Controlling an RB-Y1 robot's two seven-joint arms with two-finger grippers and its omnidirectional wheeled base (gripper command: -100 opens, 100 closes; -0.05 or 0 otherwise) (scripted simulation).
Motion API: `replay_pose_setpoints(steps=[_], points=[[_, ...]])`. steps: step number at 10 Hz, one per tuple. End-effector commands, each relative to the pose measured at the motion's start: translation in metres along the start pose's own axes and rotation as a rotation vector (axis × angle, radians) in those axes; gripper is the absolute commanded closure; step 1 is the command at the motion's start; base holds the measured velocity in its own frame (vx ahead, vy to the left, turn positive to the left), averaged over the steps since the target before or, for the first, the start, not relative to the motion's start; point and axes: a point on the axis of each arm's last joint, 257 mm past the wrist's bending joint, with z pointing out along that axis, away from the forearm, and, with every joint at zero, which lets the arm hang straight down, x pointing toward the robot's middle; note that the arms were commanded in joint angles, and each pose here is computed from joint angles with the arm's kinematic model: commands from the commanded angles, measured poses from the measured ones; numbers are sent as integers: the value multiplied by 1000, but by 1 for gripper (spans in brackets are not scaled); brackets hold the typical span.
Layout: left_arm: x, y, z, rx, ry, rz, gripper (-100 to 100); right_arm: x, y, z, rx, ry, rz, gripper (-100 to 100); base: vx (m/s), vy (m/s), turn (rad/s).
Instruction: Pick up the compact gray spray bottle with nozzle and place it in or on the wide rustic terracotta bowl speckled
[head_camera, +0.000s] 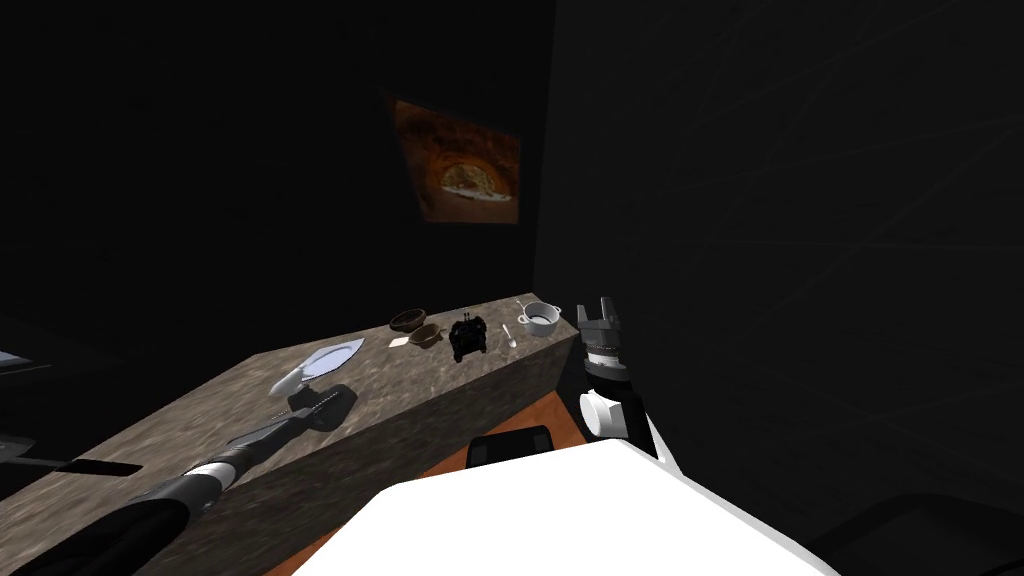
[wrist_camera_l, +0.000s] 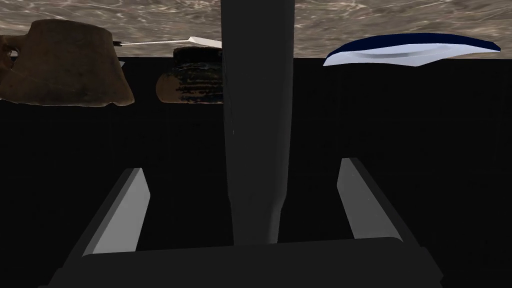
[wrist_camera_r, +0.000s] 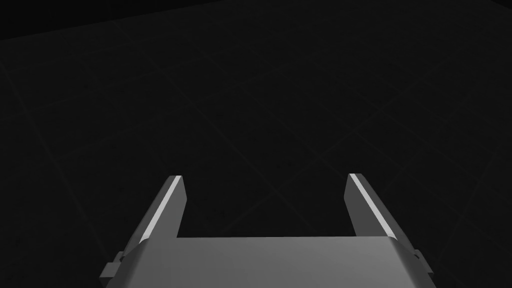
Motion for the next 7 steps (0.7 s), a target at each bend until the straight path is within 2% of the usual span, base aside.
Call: replay_pose_setpoints(steps=[1, 2, 6, 7], points=[[0, 0, 0, 0, 0, 0, -100, 0, 0, 0, 0, 0, 0, 0, 36, 14, -37], [1, 0, 0, -1, 0, 0, 100, 0, 0, 0, 0, 0, 0, 0, 0, 0, 0], [0, 1, 0, -2, 0, 1, 100, 0, 0, 0, 0, 0, 0, 0, 0, 0, 0], [0, 1, 0, -2, 0, 1, 0, 0, 0, 0, 0, 0, 0, 0, 0, 0, 0]])
